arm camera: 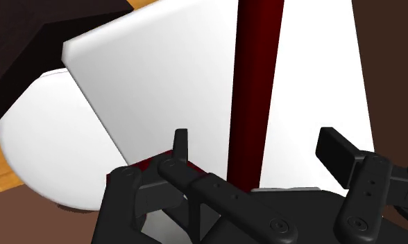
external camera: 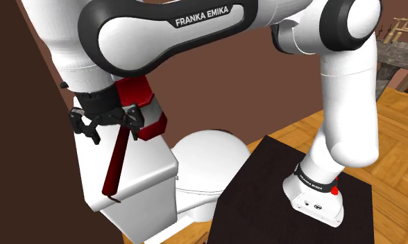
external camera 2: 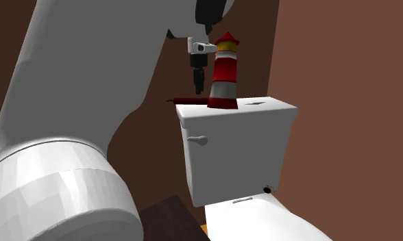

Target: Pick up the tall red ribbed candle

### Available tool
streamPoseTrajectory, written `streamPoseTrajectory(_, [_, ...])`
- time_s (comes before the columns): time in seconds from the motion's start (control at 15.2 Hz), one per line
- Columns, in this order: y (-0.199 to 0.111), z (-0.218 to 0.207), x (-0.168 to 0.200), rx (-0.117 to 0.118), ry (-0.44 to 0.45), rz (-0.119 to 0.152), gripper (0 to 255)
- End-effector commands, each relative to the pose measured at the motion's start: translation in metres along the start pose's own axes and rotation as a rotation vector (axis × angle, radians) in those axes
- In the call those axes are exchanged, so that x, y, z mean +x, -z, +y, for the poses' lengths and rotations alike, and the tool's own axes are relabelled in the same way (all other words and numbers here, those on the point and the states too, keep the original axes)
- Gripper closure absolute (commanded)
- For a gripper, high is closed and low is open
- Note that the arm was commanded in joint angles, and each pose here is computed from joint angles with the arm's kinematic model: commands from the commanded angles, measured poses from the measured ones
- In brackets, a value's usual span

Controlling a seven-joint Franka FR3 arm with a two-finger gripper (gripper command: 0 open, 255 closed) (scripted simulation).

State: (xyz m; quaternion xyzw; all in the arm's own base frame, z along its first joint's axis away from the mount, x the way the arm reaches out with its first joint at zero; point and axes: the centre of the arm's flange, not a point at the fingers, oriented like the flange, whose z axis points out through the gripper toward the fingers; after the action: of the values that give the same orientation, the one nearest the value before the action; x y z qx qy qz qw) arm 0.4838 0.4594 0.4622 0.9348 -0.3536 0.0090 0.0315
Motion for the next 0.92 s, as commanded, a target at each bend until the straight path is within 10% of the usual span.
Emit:
streamPoseTrajectory(0.0, [-0.012, -0.003, 0.001, -0.005, -0.007, 0.0, 0])
streamPoseTrajectory(0.4, [-0.036, -0.004, 0.0, -0.005, -0.007, 0.0, 0])
streamPoseTrajectory(0.46, [-0.036, -0.004, 0.0, -0.005, -0.007, 0.0, 255])
streamPoseTrajectory(0.86, [-0.036, -0.005, 0.0, -0.005, -0.007, 0.0, 255])
